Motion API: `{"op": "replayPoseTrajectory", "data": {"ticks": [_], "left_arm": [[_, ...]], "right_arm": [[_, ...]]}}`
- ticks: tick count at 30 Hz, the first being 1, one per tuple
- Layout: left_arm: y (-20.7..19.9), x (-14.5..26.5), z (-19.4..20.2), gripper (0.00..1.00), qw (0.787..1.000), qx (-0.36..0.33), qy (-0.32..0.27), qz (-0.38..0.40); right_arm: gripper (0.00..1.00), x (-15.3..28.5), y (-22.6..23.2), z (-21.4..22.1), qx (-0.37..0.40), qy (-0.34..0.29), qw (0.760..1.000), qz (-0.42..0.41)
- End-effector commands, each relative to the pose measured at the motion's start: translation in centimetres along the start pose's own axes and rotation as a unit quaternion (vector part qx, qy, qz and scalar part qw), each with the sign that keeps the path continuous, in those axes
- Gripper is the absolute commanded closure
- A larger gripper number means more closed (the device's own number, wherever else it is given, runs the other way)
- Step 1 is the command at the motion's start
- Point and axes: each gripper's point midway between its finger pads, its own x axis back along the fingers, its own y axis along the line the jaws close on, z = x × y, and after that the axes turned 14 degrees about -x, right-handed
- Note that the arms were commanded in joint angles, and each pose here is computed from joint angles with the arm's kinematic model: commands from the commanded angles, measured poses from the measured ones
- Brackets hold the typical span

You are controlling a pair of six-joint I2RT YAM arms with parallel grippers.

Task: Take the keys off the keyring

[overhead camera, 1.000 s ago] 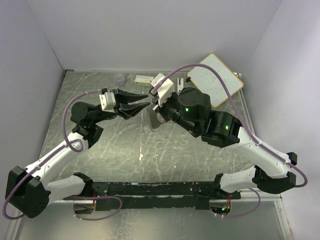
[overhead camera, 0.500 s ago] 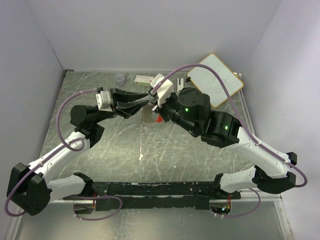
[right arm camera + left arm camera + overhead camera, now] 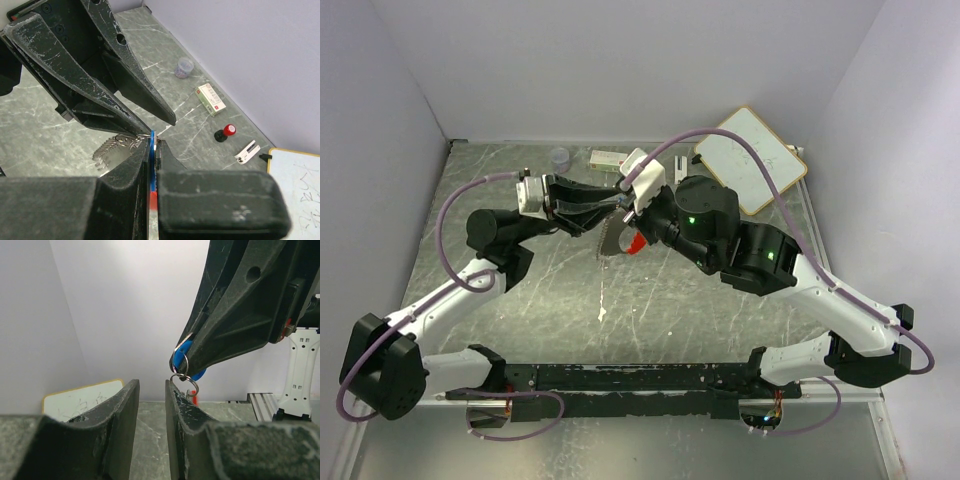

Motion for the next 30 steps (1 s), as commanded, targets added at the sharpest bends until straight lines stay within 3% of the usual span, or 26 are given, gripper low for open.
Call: {"op": "replayPoseTrajectory", "data": {"ticks": [1,30], "left_arm": [[-0.5,-0.2,-1.0,0.62,1.000,-0.006,-0.020,0.022],[-2.1,0.2,-1.3,0.63,0.998,-0.009,-0.032,0.061]], "right_arm": [[1.00,0.0,0.1,-1.0,-0.004,-0.021,1.000,-0.004],[1.00,-0.5,0.8,-1.2,-0.002,-0.019,1.000,-0.016]]}}
